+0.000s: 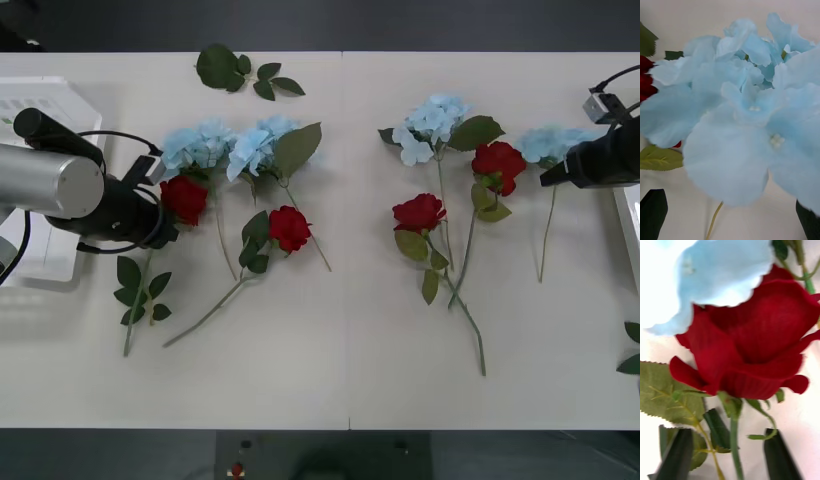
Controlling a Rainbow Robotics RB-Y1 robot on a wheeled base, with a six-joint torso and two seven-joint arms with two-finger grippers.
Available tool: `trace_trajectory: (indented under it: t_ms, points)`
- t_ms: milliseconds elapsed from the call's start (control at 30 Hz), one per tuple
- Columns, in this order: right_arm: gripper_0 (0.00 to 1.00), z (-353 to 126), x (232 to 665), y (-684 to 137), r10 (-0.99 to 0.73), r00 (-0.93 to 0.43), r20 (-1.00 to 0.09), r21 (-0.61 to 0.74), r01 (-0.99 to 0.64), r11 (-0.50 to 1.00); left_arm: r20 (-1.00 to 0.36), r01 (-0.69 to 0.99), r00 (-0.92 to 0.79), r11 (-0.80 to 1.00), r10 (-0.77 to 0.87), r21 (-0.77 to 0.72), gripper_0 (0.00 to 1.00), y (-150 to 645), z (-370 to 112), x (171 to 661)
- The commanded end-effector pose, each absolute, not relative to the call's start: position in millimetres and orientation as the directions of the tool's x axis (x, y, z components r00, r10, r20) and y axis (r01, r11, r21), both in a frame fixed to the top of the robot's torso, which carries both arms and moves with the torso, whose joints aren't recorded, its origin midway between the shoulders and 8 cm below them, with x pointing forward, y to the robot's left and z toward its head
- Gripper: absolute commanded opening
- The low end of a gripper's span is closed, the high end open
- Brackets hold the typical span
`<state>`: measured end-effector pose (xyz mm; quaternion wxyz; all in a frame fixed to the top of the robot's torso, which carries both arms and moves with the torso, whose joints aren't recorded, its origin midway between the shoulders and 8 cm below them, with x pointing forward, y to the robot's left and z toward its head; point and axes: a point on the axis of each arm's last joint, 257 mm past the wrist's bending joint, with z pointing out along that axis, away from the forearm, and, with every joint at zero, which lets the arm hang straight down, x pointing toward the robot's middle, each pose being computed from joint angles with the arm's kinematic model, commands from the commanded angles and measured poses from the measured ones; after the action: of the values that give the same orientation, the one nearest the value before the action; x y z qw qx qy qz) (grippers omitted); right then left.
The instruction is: Put the red flowers into the right box and the blue flowers into the left box
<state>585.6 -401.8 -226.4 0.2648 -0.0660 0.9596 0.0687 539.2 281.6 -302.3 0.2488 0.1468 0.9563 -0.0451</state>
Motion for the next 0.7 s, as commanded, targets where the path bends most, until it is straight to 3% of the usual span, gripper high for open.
trace_trajectory:
  t_ms: [33,400,700]
  points:
    - [1.00,-238.6,597.1,-397.3,-0.125,-0.837,-0.533,0.050,-0.179,0.983,-0.525,0.271,-0.823,0.962,0.216,-0.028,0.00,277.3,-289.0,552.1]
    - [1.00,-265.7,602.5,-398.8,-0.093,-0.841,-0.533,0.037,-0.133,0.990,-0.531,0.283,-0.816,0.959,0.227,-0.025,0.00,272.9,-287.9,551.9]
    - [1.00,-279.7,605.3,-402.1,-0.079,-0.839,-0.538,0.021,-0.106,0.994,-0.517,0.355,-0.819,0.927,0.248,-0.117,0.00,273.9,-205.2,520.3]
